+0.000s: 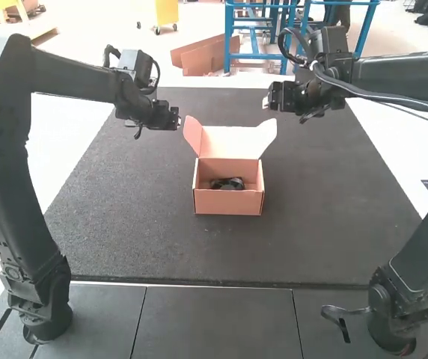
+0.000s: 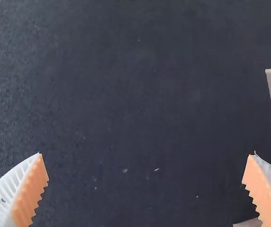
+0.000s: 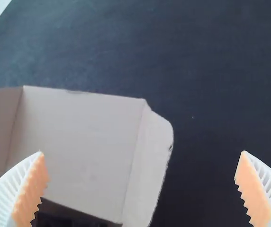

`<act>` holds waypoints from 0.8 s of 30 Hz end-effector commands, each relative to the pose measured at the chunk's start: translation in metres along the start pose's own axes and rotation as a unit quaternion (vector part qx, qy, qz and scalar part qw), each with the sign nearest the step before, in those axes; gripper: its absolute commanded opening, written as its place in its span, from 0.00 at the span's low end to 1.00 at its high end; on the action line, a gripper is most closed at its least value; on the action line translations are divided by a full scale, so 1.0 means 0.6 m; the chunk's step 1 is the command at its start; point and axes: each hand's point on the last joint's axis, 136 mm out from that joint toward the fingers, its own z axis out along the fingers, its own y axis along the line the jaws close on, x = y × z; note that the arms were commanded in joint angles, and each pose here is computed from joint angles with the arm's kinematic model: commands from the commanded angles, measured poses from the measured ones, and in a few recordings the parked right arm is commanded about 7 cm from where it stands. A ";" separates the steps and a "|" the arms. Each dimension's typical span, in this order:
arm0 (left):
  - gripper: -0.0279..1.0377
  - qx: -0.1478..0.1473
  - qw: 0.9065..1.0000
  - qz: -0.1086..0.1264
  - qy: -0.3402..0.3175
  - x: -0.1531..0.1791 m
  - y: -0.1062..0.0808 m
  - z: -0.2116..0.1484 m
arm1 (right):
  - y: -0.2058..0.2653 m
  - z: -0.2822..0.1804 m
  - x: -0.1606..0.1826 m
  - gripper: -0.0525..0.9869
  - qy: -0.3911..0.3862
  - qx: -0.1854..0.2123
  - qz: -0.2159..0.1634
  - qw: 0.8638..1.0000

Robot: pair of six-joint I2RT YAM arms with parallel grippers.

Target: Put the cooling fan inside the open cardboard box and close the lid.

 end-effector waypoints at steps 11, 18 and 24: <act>0.94 0.058 0.998 0.012 0.002 -0.029 -0.045 -0.002 | 0.008 0.006 -0.003 0.92 0.019 -0.028 0.017 0.999; 0.94 0.059 0.998 0.015 0.010 -0.019 -0.049 0.000 | 0.011 0.011 -0.012 0.92 0.020 -0.031 0.018 0.999; 0.94 0.067 0.998 0.015 0.010 -0.021 -0.054 0.000 | 0.012 0.018 -0.012 0.92 0.024 -0.033 0.021 0.999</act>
